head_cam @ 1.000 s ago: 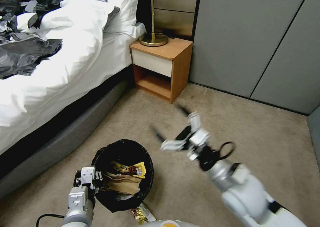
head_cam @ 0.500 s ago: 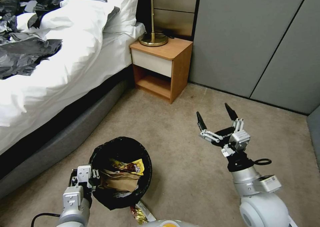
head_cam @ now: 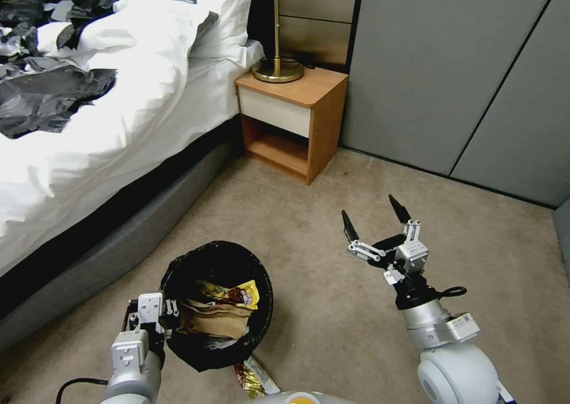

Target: Pick up the trash bin, then pick up the garbage from the floor and place it into the trash bin.

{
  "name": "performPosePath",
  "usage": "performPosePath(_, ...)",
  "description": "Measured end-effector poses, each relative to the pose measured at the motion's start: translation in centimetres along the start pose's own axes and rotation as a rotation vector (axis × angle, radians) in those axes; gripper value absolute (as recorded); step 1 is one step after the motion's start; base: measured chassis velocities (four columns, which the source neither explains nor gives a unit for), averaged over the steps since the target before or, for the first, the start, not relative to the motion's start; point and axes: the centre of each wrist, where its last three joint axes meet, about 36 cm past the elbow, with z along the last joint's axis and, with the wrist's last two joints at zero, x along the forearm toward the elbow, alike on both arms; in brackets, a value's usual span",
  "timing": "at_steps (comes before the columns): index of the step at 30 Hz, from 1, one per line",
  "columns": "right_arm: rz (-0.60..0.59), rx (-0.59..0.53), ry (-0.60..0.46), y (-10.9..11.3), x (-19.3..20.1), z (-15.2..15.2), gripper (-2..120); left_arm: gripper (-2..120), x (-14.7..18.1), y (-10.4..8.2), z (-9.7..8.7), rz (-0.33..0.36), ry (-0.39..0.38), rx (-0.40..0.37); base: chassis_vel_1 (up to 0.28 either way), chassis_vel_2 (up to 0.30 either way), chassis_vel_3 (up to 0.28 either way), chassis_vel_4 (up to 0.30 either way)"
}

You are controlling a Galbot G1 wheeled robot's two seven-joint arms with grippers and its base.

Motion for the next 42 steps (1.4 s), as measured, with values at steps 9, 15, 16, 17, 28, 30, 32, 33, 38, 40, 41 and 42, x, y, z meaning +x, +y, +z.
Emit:
performPosePath(9,-0.027,-0.002,0.014,0.5,0.3,0.8,100,0,0.1,0.2,-0.2,-0.008,-0.001,-0.002,0.079,0.07,0.073,0.071)
performPosePath(15,-0.032,-0.006,0.012,0.6,0.0,1.1,100,0,0.4,0.7,-0.4,-0.023,-0.007,-0.004,0.097,0.107,0.1,0.096)
performPosePath(16,-0.032,-0.006,0.012,0.6,0.0,1.1,100,0,0.4,0.7,-0.4,-0.023,-0.007,-0.004,0.103,0.122,0.109,0.117)
performPosePath(17,-0.034,-0.007,0.009,0.7,-0.1,1.1,100,0,0.5,0.8,-0.5,-0.026,-0.007,-0.004,0.144,0.128,0.142,0.134)
performPosePath(28,-0.029,-0.011,0.013,0.8,-0.1,1.2,100,0,0.8,0.9,-0.5,-0.028,-0.013,-0.003,0.132,0.126,0.128,0.134)
performPosePath(30,-0.027,-0.01,0.013,0.7,-0.1,1.1,100,0,0.8,0.8,-0.5,-0.027,-0.015,-0.001,0.119,0.119,0.125,0.133)
performPosePath(32,-0.025,-0.01,0.014,0.7,-0.1,1.2,100,0,0.8,0.8,-0.5,-0.027,-0.015,0.0,0.122,0.113,0.14,0.122)
performPosePath(33,-0.022,-0.01,0.016,0.6,-0.1,1.2,100,0,0.8,0.8,-0.5,-0.027,-0.016,0.0,0.126,0.104,0.147,0.111)
performPosePath(38,0.007,-0.01,0.032,0.3,-0.1,1.6,100,0,0.9,0.8,-0.4,-0.027,-0.019,0.002,0.073,0.074,0.086,0.074)
performPosePath(40,0.01,-0.009,0.034,0.2,-0.1,1.7,100,0,0.9,0.9,-0.4,-0.028,-0.019,0.002,0.0,0.0,0.0,0.0)
performPosePath(41,0.011,-0.009,0.036,0.2,-0.1,1.7,100,0,0.9,0.9,-0.4,-0.028,-0.02,0.002,0.0,0.0,0.0,0.0)
performPosePath(42,0.011,-0.009,0.036,0.2,-0.1,1.7,100,0,0.9,0.9,-0.4,-0.028,-0.02,0.002,0.0,0.0,0.0,0.0)
